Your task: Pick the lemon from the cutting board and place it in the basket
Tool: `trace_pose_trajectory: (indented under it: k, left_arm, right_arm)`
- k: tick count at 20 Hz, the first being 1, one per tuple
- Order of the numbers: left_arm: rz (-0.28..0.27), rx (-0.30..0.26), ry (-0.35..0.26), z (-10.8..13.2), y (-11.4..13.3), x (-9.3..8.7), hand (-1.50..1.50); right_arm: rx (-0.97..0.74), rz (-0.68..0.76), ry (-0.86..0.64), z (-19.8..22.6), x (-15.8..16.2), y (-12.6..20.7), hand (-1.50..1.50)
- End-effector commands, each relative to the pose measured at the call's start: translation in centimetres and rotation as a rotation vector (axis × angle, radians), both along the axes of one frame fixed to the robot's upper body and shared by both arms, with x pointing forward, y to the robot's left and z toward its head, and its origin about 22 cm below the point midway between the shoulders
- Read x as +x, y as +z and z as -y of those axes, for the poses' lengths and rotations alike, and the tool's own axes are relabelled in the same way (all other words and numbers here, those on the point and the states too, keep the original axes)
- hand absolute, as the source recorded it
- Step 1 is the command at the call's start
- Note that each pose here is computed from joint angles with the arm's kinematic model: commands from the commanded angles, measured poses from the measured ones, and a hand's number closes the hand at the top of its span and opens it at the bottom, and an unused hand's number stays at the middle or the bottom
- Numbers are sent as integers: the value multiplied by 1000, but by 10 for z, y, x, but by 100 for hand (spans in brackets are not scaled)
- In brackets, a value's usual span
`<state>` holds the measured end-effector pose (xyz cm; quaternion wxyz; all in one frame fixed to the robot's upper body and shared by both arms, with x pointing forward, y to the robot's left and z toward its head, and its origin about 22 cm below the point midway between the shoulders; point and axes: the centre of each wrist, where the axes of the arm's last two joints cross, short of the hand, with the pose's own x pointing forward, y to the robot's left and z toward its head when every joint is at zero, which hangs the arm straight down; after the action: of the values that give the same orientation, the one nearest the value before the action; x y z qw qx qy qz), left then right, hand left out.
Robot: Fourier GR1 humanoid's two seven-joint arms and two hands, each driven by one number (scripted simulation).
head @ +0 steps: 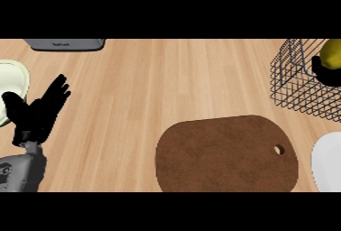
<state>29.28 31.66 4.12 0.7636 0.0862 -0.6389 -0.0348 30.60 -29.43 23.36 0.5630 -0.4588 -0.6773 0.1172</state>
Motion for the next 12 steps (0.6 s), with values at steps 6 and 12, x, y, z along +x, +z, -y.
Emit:
trace_pose_trajectory:
  k: [6,12]
  left_arm:
    - [-10,-4,9,-12,-3,-6,0]
    - [-14,-6,4,1,-5,-1,0]
  right_arm:
    - [57,83,-231,56,17,-38,150]
    - [94,7,-141,71,38,-78,-150]
